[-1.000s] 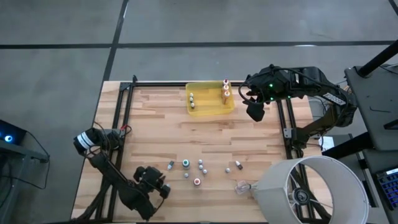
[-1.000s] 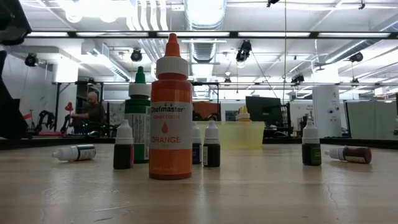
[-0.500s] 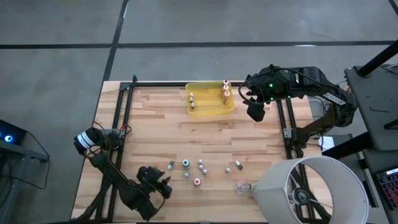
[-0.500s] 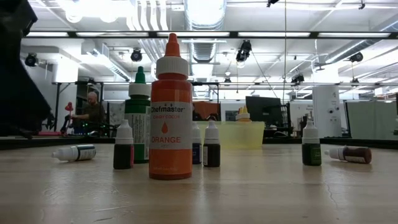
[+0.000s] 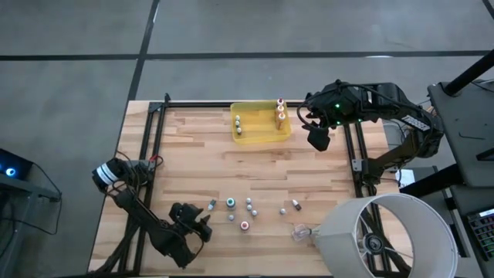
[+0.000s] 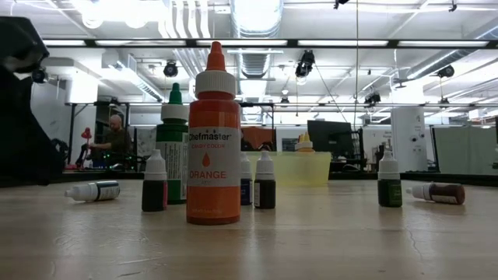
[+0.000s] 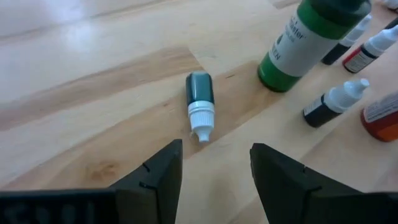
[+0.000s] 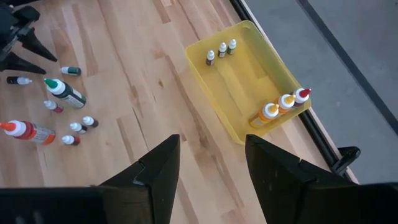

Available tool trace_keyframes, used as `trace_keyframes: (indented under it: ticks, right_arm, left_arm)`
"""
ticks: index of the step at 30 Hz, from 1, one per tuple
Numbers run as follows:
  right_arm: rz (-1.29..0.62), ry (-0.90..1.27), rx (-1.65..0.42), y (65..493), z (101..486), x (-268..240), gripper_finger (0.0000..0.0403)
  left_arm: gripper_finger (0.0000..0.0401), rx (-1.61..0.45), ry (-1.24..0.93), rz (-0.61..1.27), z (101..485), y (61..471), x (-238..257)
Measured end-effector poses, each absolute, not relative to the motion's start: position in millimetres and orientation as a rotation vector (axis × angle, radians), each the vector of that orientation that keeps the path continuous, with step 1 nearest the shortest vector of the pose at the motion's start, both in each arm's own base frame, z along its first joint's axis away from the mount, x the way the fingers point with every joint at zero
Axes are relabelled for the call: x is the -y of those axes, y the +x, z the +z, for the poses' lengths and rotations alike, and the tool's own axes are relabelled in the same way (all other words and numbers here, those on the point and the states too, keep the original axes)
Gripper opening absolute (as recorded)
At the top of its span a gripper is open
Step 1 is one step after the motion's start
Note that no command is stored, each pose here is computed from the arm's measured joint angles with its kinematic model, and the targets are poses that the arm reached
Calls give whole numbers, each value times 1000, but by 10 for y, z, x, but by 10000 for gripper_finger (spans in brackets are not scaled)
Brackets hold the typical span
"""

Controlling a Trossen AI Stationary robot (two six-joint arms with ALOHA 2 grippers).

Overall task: Pick & Place food coloring
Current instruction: Put the left small green food coloring bottle into the yellow bin

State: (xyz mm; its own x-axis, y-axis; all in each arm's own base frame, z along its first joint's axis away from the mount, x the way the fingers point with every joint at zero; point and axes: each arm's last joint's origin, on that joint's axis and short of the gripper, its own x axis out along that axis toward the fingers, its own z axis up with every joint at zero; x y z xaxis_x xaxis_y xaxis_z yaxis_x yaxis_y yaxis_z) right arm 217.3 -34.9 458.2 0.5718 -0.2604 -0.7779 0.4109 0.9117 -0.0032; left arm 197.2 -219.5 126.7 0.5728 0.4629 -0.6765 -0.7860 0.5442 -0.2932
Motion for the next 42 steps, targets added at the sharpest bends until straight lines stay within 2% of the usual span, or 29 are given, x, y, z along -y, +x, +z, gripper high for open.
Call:
trace_keyframes:
  ticks: [10, 22, 27, 42]
  right_arm:
    - [-397, 185, -879, 2171, 4582, 349, 173]
    - [-400, 188, -879, 2170, 4582, 349, 173]
    - [-399, 188, -880, 2170, 4581, 349, 173]
    - [-402, 192, -878, 2170, 4582, 349, 173]
  left_arm:
    - [161, -607, -597, 734, 1136, 2018, 2173]
    - [160, -559, -518, 767, 929, 2073, 2211]
    - [156, -537, -549, 805, 836, 2104, 2240]
    - [153, -545, -530, 838, 819, 2166, 2223]
